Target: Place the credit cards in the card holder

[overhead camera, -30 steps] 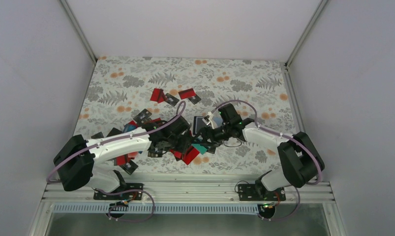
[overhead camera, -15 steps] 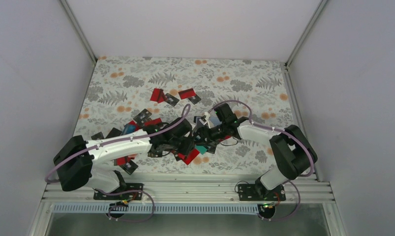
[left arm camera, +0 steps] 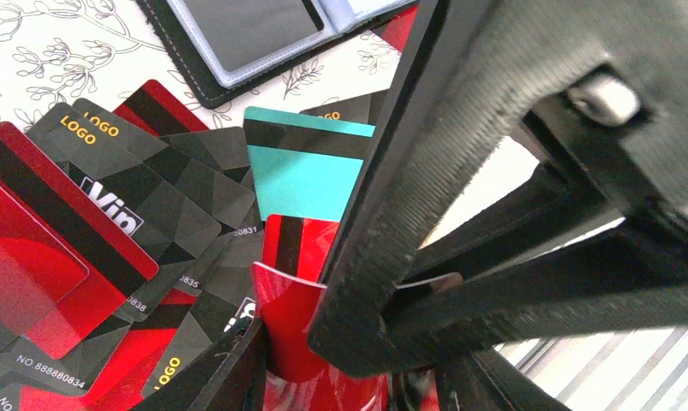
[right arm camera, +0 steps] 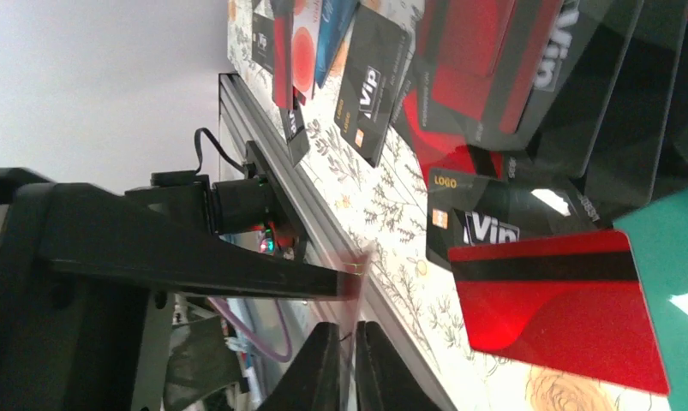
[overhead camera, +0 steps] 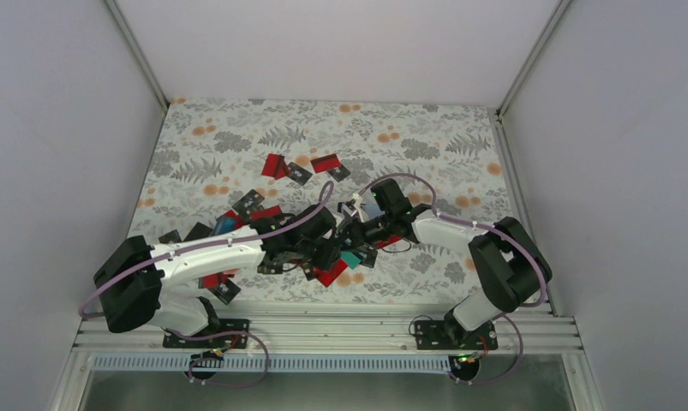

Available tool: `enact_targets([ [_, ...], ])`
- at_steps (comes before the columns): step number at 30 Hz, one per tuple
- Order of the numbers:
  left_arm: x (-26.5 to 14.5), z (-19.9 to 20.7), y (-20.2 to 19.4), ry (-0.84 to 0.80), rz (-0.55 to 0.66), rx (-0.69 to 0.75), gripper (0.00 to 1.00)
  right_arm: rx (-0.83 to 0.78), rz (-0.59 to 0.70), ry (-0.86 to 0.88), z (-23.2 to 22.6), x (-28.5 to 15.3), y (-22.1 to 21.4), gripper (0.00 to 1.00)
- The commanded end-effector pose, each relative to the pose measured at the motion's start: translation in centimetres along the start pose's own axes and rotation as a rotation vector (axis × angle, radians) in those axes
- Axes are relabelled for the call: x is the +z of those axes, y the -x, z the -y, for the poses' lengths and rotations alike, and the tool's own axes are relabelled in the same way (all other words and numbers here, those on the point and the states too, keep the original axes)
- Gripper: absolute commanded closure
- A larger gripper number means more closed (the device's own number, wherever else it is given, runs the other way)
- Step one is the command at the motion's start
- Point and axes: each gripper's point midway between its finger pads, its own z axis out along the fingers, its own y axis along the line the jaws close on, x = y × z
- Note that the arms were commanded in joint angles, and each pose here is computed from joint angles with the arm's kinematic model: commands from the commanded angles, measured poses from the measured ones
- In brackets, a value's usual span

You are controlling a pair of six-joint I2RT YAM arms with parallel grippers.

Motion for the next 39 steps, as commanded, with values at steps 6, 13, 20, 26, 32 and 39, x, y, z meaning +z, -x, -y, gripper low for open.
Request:
enact_targets([
  [6,0.1,0.8,1.6,-0.011,0.041,0.001,0.56,-0.012,-0.006,-0.003,0.1,0.0,-0.8,0.96],
  [13,-0.8,0.7,1.8,-0.001,0.051,-0.004,0.48,-0.033,0.021,-0.057,1.0,-0.2,-0.5,0.96],
  [20,-6.2,1.4,3.6,-0.08,0.135,0.043,0.28,-0.185,0.055,-0.09,0.2,-1.2,0.6,0.96],
  [26,-10.9,2.2,4.0,-0.305,0.211,0.117,0.28,-0.445,0.09,0.056,-5.7,-3.0,0.3,0.96],
  [32,-15.3,4.3,3.3,-0.483,0.277,0.226,0.3,-0.648,0.103,0.227,-10.8,-5.3,-2.2,0.96],
  [39,-17.3,5.4,2.7,-0.553,0.308,0.274,0.4,-0.79,0.104,0.312,-14.5,-7.3,-4.1,0.96],
])
